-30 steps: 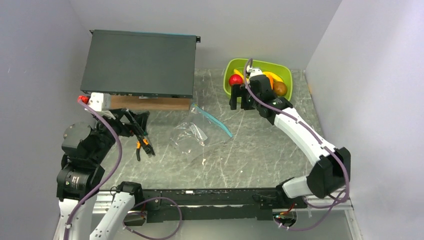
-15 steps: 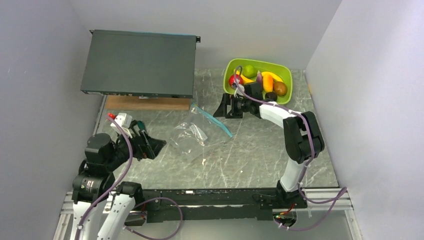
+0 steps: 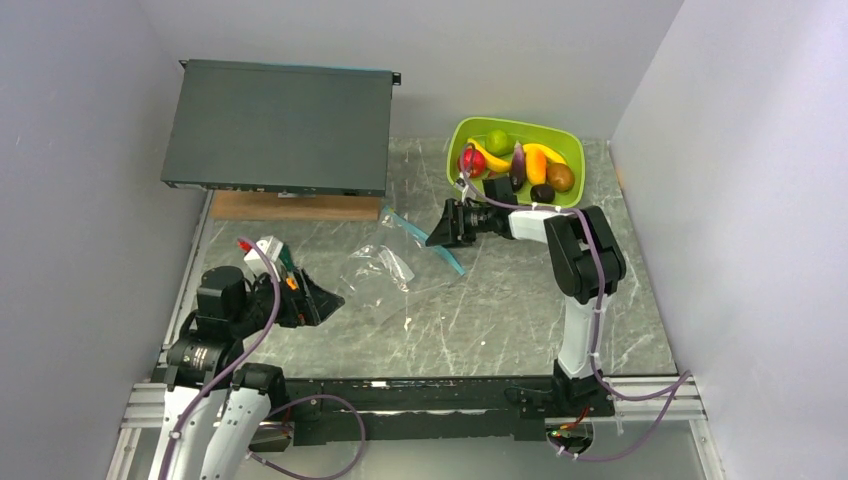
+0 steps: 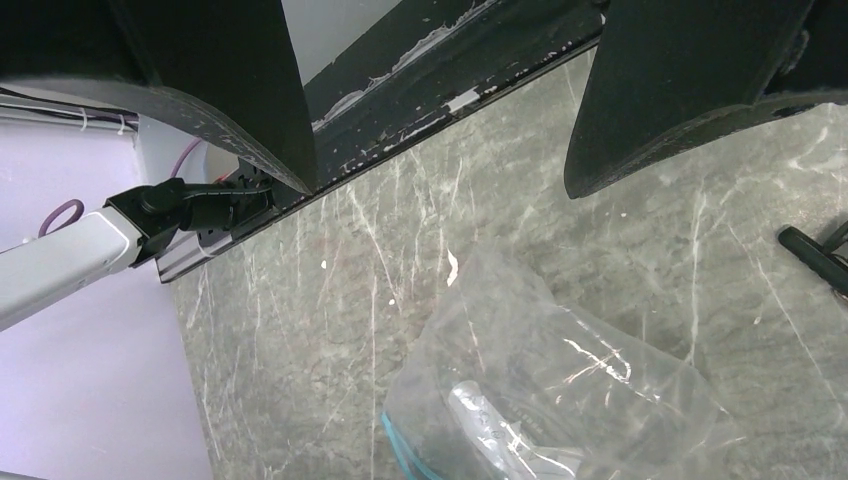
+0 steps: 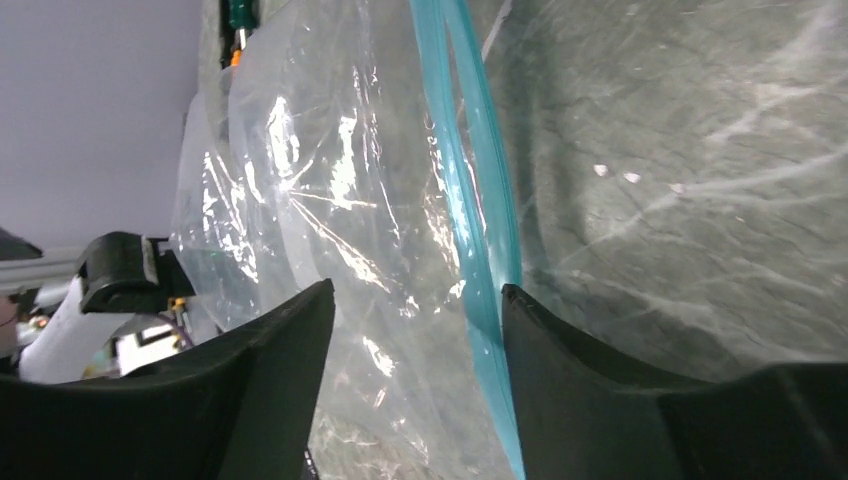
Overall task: Place the food in the zip-top bag and seal the zipper
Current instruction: Pick up the zipper food storage bag at the center of the board.
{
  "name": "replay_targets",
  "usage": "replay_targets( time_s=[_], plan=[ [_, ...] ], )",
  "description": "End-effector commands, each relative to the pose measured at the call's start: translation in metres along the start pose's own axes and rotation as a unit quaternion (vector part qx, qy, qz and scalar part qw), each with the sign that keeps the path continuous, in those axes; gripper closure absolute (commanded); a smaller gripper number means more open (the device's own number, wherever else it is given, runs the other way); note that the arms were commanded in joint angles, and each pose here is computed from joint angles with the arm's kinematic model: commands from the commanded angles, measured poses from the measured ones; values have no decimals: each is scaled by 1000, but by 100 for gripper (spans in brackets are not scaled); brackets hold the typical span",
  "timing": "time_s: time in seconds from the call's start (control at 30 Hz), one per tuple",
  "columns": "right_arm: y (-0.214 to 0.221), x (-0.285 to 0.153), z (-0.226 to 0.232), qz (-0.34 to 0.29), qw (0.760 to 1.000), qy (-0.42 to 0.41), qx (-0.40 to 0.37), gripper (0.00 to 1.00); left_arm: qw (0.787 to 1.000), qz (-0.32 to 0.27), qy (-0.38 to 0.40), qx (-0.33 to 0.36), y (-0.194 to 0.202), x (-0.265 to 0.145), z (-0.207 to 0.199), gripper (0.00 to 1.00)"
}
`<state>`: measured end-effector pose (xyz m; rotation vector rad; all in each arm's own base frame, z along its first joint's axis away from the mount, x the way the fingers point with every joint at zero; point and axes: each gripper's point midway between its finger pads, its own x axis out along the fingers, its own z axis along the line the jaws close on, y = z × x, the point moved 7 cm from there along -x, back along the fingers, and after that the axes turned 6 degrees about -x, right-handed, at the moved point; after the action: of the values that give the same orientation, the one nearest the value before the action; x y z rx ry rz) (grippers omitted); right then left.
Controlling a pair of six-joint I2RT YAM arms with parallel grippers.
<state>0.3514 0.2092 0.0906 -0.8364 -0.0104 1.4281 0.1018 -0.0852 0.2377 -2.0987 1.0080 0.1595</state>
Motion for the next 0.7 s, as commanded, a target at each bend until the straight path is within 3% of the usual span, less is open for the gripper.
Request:
replay_targets(
  time_s=[0.0,0.17,0.67],
  plan=[
    [-15,1,17,-23,995,-90,-35,40,1000,9,0,-12,0,0,-2,1],
    [-16,5,25,-37,989,-142,-21,49,1000,6,11,-29,4,1,-2,1],
    [7,43,39,-15,981,-190,24,47,999,5,31,-25,2,-2,-9,1]
  ],
)
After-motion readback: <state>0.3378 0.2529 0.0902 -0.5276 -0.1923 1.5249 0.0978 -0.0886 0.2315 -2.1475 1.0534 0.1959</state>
